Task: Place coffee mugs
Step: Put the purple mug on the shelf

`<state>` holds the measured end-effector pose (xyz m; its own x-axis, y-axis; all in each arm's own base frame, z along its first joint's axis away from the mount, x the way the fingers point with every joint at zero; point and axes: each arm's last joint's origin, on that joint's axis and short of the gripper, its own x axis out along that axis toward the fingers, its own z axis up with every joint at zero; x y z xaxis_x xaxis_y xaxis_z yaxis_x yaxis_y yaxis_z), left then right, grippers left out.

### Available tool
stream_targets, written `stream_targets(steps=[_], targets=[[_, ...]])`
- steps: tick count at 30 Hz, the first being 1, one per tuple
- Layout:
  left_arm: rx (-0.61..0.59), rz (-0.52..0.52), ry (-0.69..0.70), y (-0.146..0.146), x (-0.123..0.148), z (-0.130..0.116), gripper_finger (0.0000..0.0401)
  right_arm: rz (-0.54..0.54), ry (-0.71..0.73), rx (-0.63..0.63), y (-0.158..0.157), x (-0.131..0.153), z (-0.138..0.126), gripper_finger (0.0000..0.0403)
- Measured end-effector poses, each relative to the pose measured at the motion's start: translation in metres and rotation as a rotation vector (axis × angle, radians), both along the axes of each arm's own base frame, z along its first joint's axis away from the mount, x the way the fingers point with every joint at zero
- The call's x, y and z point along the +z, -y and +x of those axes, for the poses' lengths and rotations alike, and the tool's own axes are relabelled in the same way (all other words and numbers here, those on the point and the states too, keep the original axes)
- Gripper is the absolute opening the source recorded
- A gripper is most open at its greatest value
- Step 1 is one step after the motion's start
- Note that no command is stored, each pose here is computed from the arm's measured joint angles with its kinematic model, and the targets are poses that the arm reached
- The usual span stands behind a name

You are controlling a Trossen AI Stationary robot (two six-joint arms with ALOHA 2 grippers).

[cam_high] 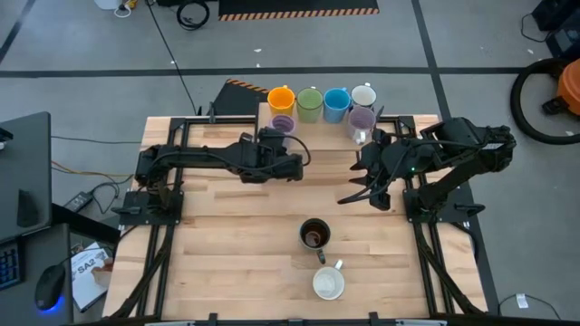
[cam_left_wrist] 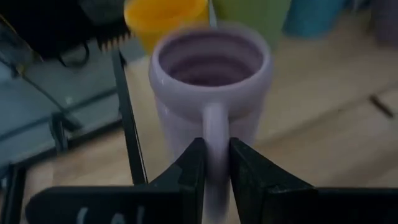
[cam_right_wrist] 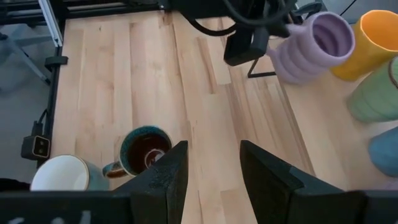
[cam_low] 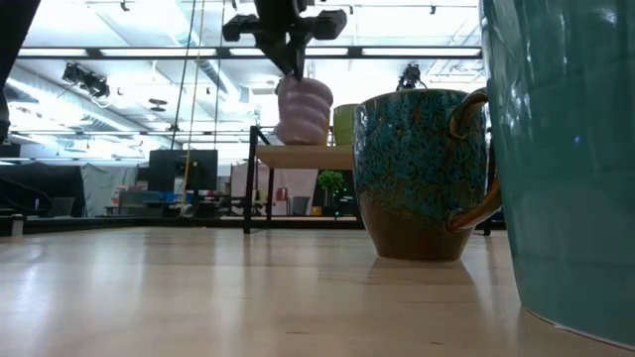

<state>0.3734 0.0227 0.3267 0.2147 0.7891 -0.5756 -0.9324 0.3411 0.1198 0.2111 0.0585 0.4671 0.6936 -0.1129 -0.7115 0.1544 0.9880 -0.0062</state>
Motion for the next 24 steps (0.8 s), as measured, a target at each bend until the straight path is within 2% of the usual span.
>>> stream_targets(steps=[2, 9, 16, 24], targets=[[0.009, -0.044, -0.016, -0.002, -0.003, -0.002, 0.0059, 0.006, 0.006, 0.003, 0.0, 0.0, 0.001, 0.0151], [0.016, -0.103, -0.027, -0.01, -0.004, -0.004, 0.0068, 0.014, 0.022, 0.003, -0.001, 0.002, 0.002, 0.0151], [0.031, -0.114, -0.004, -0.018, -0.004, -0.003, 0.007, 0.021, 0.033, 0.0, -0.001, 0.002, 0.002, 0.0151], [0.09, -0.184, 0.061, -0.025, -0.005, -0.003, 0.0072, 0.03, 0.044, -0.006, -0.001, 0.003, 0.003, 0.0151]])
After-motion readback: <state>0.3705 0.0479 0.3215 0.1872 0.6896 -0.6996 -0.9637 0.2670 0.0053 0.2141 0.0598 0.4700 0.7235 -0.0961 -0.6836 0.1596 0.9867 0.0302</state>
